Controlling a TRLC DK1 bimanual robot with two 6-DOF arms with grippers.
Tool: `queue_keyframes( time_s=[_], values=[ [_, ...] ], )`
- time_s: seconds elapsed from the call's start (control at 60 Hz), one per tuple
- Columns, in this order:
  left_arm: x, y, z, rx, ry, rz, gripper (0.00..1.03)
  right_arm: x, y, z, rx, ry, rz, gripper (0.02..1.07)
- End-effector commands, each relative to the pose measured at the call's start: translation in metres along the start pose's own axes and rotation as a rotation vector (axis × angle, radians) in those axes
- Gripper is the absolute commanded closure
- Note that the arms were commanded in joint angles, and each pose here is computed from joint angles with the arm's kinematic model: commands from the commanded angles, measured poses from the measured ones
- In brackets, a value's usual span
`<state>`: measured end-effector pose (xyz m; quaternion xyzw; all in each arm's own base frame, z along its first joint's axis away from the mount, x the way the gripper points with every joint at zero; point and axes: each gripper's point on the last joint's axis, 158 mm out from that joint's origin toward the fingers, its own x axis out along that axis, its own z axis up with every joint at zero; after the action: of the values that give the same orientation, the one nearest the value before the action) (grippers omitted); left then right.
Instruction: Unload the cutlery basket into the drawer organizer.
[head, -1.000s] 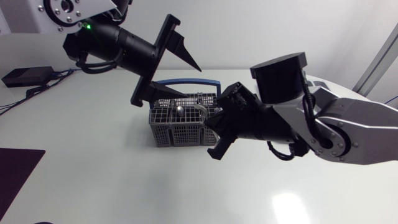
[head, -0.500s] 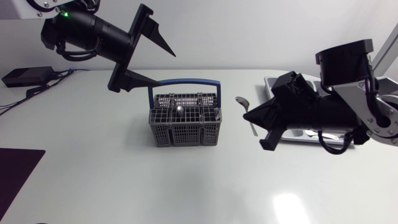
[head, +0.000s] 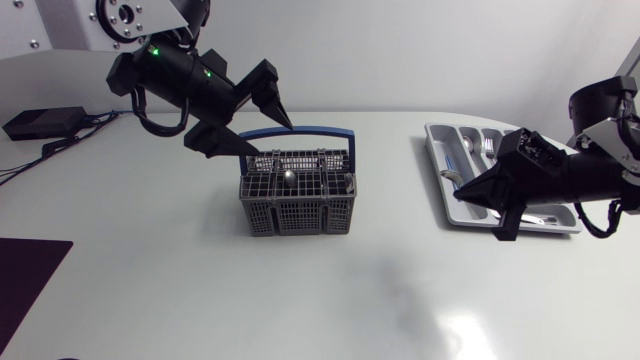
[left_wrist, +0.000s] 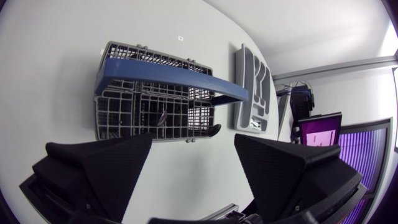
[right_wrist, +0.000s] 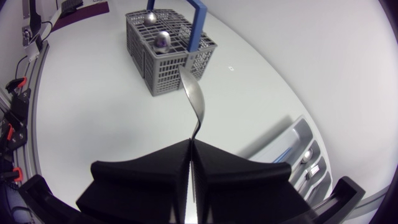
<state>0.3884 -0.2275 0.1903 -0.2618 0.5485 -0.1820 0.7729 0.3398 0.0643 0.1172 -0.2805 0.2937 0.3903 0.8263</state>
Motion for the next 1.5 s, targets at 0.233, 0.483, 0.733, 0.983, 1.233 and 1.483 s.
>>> queue_keyframes(
  time_s=[0.233, 0.483, 0.733, 0.983, 1.233, 1.483],
  values=[
    [0.026, 0.019, -0.007, 0.176, 0.007, 0.061, 0.07, -0.005, -0.068, -0.067, -0.15, 0.116, -0.042, 1.02],
    [0.039, 0.021, -0.013, 0.327, -0.039, 0.12, 0.07, 0.009, -0.111, -0.144, -0.237, 0.277, -0.051, 1.02],
    [0.044, 0.022, -0.022, 0.411, -0.041, 0.149, 0.07, 0.016, -0.146, -0.194, -0.316, 0.427, -0.069, 1.0],
    [0.046, 0.027, -0.031, 0.463, -0.03, 0.178, 0.07, 0.006, -0.158, -0.227, -0.289, 0.511, -0.083, 0.87],
    [0.047, 0.026, -0.029, 0.498, -0.039, 0.192, 0.07, -0.026, -0.166, -0.204, -0.27, 0.486, -0.193, 0.63],
    [0.055, 0.025, -0.031, 0.51, -0.028, 0.198, 0.07, -0.05, -0.153, -0.121, -0.16, 0.314, -0.319, 0.46]
  ],
)
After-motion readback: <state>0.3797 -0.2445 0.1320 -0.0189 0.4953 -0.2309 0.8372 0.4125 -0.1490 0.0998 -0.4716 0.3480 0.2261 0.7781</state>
